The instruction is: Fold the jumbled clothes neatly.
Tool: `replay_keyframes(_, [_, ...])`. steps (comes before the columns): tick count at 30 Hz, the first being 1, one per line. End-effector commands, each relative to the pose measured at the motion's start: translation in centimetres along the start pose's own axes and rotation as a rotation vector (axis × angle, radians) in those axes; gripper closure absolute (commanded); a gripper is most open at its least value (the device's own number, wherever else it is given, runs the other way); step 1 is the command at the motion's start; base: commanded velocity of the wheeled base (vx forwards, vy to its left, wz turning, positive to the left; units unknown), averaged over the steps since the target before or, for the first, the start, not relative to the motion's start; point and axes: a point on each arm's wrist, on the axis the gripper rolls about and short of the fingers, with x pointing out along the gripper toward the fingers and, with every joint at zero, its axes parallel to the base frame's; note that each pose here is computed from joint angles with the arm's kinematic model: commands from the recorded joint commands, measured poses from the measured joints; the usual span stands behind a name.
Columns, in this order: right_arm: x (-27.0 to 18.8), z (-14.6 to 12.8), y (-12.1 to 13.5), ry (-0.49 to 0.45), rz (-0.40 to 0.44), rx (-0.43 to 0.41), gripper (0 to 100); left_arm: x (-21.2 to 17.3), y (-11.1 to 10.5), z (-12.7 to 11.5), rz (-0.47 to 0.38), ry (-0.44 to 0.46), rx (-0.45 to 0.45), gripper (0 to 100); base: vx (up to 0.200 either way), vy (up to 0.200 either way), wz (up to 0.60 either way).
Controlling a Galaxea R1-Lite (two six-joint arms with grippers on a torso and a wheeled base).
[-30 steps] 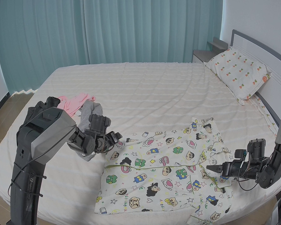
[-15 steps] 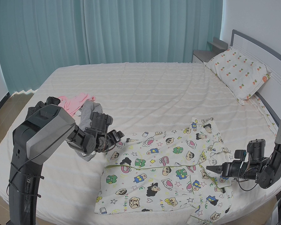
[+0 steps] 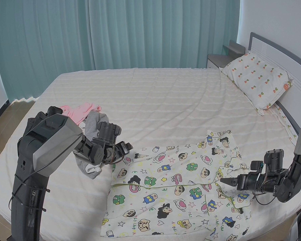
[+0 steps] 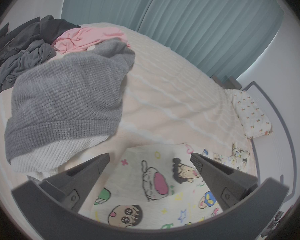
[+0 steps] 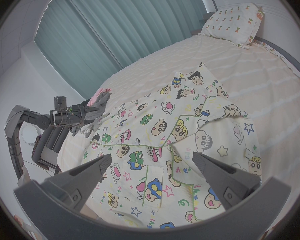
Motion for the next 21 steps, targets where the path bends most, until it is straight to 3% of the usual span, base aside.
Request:
replay_keyframes(1, [0.0,0.0,0.1,0.001,0.004,-0.002,0,1.7,0.1,-0.7,0.026,0.044,0.01,0,0.0,0.0,0.0])
replay_keyframes(13, [0.0,0.0,0.0,-0.001,0.004,0.002,0,3.8,-1.3,-0.2,0.044,0.073,0.017,0,0.0,0.0,0.0])
replay_keyframes(14, [0.0,0.1,0.0,-0.002,0.003,0.003,0,3.8,-1.3,-0.2,0.052,0.08,0.018,100,0.0,0.0,0.0])
replay_keyframes(21, [0.1,0.0,0.0,0.003,0.004,0.004,0,3.8,-1.1,-0.3,0.079,0.091,0.015,100,0.0,0.0,0.0])
